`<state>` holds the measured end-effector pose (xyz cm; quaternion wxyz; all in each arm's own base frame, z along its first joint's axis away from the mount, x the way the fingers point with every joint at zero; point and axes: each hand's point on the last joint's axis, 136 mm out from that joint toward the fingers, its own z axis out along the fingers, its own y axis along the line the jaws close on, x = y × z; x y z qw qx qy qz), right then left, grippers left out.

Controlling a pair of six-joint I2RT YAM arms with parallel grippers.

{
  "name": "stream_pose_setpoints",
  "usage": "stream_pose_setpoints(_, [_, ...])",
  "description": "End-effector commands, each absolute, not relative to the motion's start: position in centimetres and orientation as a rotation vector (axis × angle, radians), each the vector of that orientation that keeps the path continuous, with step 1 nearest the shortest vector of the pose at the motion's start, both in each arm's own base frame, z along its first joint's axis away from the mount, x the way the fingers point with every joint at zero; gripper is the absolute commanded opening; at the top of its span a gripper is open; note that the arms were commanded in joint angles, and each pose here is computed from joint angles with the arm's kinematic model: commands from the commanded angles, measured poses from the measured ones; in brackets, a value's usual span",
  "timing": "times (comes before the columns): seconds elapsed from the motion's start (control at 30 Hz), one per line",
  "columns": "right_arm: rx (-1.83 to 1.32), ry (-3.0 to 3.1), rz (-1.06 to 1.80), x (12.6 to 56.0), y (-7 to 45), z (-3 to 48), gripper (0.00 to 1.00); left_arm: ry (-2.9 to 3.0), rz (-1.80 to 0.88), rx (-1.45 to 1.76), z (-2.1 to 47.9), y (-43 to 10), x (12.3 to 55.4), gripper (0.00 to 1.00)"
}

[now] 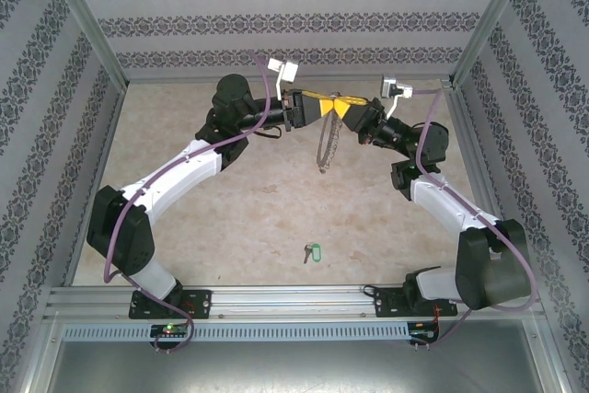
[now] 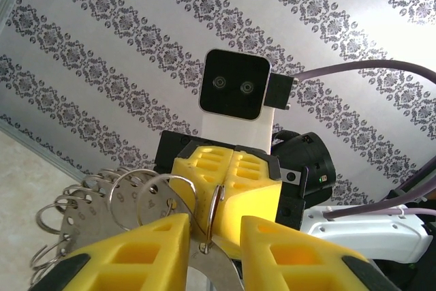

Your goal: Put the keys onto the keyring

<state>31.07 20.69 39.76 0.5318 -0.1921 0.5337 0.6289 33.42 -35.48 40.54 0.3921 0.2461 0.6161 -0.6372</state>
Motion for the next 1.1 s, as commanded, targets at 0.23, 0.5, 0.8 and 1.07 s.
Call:
stream_pose_setpoints(0.23, [-0.517,1.191,1.487,30.0,20.6,41.8,0.0,1.485,-1.617,0.684,42.1,-36.0,32.5,0.05])
stream_pose_setpoints(0.5, [-0.444,1.249,1.459,30.3,18.1,40.6,0.47,1.537,-1.48,0.803,41.5,-35.6,31.7,0.0])
stream_pose_setpoints(0.8, [-0.439,1.326,1.429,28.2,16.6,39.3,0.5,1.591,-1.259,1.089,40.0,-34.6,29.3,0.0])
stream_pose_setpoints(1.07, [-0.454,1.382,1.458,27.2,16.9,37.4,0.48,1.511,-1.129,1.188,40.0,-33.5,28.1,0.0])
